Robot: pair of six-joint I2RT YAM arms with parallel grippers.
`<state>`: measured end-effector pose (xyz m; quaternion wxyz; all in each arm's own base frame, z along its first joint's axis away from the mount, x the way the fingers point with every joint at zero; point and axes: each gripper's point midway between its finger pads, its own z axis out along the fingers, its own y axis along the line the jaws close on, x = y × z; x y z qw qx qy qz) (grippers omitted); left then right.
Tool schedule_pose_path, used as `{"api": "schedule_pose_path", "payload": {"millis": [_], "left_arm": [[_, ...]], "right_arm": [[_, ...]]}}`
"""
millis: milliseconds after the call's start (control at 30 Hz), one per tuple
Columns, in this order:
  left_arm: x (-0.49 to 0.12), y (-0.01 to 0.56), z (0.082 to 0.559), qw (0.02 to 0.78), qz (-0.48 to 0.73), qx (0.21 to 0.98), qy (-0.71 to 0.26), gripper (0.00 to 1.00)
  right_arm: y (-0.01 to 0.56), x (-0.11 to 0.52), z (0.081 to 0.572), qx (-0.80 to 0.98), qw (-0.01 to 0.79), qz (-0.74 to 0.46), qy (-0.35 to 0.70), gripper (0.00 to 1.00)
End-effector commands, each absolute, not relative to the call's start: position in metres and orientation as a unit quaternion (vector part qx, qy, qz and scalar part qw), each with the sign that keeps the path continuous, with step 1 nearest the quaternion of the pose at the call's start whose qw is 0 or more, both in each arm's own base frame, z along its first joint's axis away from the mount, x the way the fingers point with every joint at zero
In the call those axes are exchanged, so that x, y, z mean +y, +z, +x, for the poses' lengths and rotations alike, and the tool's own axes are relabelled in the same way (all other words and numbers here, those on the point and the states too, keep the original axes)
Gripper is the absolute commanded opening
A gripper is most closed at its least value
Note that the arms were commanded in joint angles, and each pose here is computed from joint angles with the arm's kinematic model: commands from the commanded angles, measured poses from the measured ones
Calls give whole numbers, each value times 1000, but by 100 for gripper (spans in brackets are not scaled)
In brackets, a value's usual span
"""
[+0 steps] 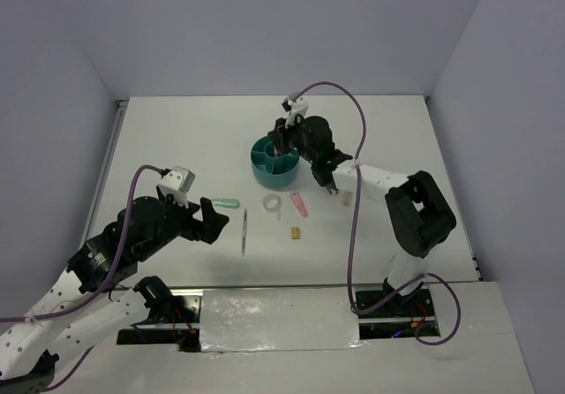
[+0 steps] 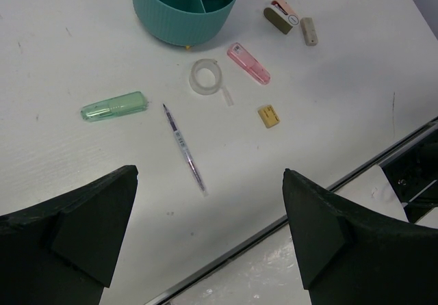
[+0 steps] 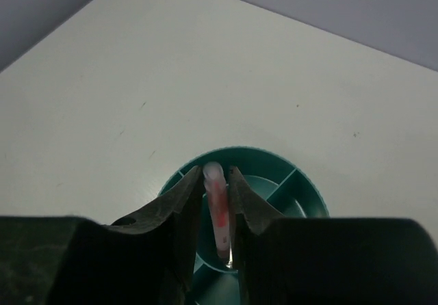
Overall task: Sort the stationery into containers
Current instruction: Place the pen in the storage box, then pick up the pen from the center of the board.
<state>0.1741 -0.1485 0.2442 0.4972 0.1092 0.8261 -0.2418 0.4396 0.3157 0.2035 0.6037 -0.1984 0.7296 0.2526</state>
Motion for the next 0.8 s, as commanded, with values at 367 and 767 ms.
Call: {"api": "schedule_pose_path", "payload": {"millis": [367,767], "left_arm": [[-169,201,193,435,29,867,-240,99],[-195,96,215,326,3,932,-161,94]], "right_arm": [[287,303,398,672,658,-172,293,81],[294,228,296,784,552,-88,269,98]]}}
